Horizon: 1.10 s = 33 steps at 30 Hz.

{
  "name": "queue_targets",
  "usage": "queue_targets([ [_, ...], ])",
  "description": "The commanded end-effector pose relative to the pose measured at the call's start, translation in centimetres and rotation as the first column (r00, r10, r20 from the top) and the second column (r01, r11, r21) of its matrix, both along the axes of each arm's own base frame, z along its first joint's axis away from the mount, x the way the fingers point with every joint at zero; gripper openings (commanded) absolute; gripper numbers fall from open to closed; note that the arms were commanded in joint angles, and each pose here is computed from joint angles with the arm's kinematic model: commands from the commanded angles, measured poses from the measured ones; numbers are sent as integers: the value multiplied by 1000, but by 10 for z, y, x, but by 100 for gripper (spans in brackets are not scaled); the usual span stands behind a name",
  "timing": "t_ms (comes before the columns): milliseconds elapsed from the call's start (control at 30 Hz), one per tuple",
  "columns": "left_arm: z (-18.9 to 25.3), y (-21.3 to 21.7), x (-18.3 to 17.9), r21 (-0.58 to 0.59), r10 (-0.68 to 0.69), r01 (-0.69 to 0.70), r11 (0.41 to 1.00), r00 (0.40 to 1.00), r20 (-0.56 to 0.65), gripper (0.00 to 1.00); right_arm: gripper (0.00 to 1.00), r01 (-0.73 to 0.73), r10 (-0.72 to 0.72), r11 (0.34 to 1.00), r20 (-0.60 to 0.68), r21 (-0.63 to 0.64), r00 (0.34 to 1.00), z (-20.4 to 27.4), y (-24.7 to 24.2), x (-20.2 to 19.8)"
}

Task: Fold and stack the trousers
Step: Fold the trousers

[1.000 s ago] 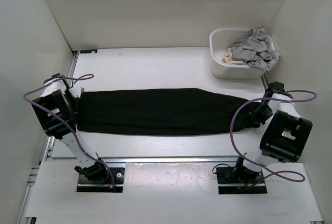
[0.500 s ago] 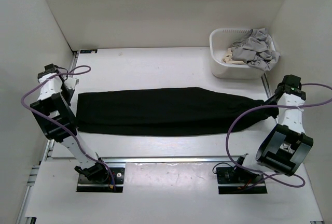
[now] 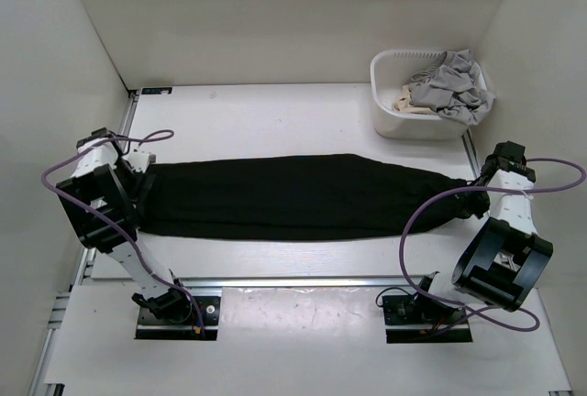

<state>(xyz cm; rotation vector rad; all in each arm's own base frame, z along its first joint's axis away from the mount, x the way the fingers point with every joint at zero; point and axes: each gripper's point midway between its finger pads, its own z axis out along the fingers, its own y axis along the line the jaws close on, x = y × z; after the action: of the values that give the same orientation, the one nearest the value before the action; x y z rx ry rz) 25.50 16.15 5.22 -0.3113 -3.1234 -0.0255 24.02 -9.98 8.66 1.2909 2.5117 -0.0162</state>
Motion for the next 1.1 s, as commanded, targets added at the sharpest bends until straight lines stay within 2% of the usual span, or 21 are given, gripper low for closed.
queue_targets([
  [0,-13,0,5,6,15,-15,1000,1000,16,77,0,-13,13,1000,15,1,1000,3,1,0],
  [133,-28,-7,-4,-28,23,-24,999,999,-32,74,0,-13,13,1000,23,-3,1000,5,0,1],
  [200,-33,-8,-5,-34,23,-25,999,999,-43,69,0,-10,10,1000,19,-11,1000,5,-1,0],
  [233,-36,-9,-6,-38,34,-36,999,998,-53,46,0,-10,10,1000,35,-19,999,10,-2,2],
  [300,-30,-4,4,-24,34,-35,999,999,-24,15,0,-10,10,1000,26,-14,1000,9,-1,0],
  [333,-25,-2,8,-16,35,-35,999,999,-6,14,0,-10,10,1000,26,-14,1000,9,-1,0],
  [533,15,12,25,64,32,-39,997,995,99,14,0,-9,9,999,3,-39,1000,9,-5,-5],
  [633,22,22,24,119,14,-25,993,996,92,14,0,-9,9,999,3,-39,1000,9,-5,-5],
  [667,22,23,24,119,14,-25,993,996,92,18,0,-9,9,999,3,-39,1000,9,-5,-5],
  [700,22,23,24,119,14,-25,993,996,92,30,0,-9,9,999,3,-39,1000,9,-5,-5],
  [733,16,21,20,111,15,-23,994,997,75,56,0,-13,13,1000,0,-24,1000,6,-2,-6],
  [767,12,21,20,104,15,-22,994,998,61,61,0,-13,13,1000,0,-24,1000,6,-2,-6],
  [900,-6,12,14,56,43,-44,997,999,20,65,0,-23,23,999,-2,-27,1000,6,-2,-6],
  [1067,-3,13,34,28,52,-54,998,996,68,63,0,-32,32,999,-3,-30,999,6,-3,-7],
])
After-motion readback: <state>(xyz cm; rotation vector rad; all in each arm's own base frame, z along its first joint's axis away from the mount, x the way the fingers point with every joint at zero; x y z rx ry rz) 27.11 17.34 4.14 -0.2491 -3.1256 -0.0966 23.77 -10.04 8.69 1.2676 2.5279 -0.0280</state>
